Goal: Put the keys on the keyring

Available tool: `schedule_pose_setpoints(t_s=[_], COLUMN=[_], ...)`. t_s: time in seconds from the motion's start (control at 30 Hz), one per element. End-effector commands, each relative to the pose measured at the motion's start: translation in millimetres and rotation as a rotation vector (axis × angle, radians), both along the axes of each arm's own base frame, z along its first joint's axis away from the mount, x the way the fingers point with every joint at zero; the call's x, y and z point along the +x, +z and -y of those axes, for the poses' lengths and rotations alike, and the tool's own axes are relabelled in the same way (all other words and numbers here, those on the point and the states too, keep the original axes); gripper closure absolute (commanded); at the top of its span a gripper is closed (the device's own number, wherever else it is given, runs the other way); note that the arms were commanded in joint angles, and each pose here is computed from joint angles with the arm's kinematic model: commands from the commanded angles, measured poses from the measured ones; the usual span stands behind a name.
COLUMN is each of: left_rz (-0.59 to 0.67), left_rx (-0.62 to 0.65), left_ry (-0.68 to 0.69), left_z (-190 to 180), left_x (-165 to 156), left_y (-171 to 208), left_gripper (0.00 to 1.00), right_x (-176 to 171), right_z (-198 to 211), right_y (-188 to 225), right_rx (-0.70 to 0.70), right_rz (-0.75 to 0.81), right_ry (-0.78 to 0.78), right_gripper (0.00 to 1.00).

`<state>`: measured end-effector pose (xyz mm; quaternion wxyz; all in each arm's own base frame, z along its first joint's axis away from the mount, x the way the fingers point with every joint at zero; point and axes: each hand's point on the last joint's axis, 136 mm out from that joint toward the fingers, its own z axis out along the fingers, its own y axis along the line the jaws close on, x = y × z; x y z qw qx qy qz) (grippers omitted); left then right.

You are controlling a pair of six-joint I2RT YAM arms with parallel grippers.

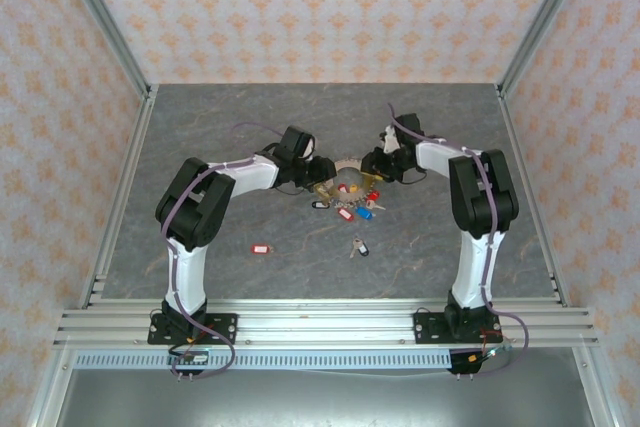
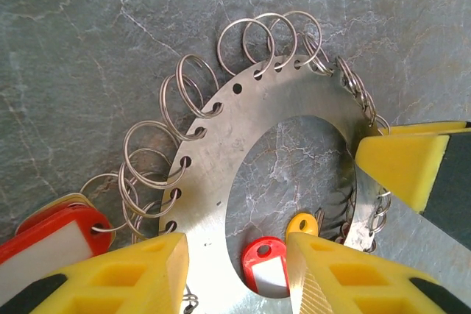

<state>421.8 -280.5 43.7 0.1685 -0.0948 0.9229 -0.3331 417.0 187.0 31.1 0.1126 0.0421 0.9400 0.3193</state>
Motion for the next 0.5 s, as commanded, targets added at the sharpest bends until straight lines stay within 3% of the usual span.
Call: schedule_pose_setpoints(t_s=[0.0, 0.13, 0.23, 0.47], left_rz=[-0.073, -0.07, -0.065, -0.006], left_rx=[0.079, 0.082, 0.091, 0.127], left_ry=[0.0, -0.001, 0.0, 0.01], left_z=[-9.1, -9.4, -11.1, -21.0], left_x=[-12.2, -12.2, -13.0, -13.0], left_y=[-26.9, -26.8, -25.0, 4.7], left_gripper=[0.6, 0.6, 0.6, 0.53], right_x=[-23.3, -26.5, -27.6, -24.5], right_z=[-5.7, -12.9, -10.8, -1.3], right_y=[0.3, 7.0, 6.1, 25.1], right_rx=[0.085, 0.153, 0.157, 0.222], right_rz=[-0.061, -0.052, -0.058, 0.001], right_ry=[0.032, 0.055, 0.041, -0.034], right_gripper=[0.68, 0.79, 0.8, 0.94])
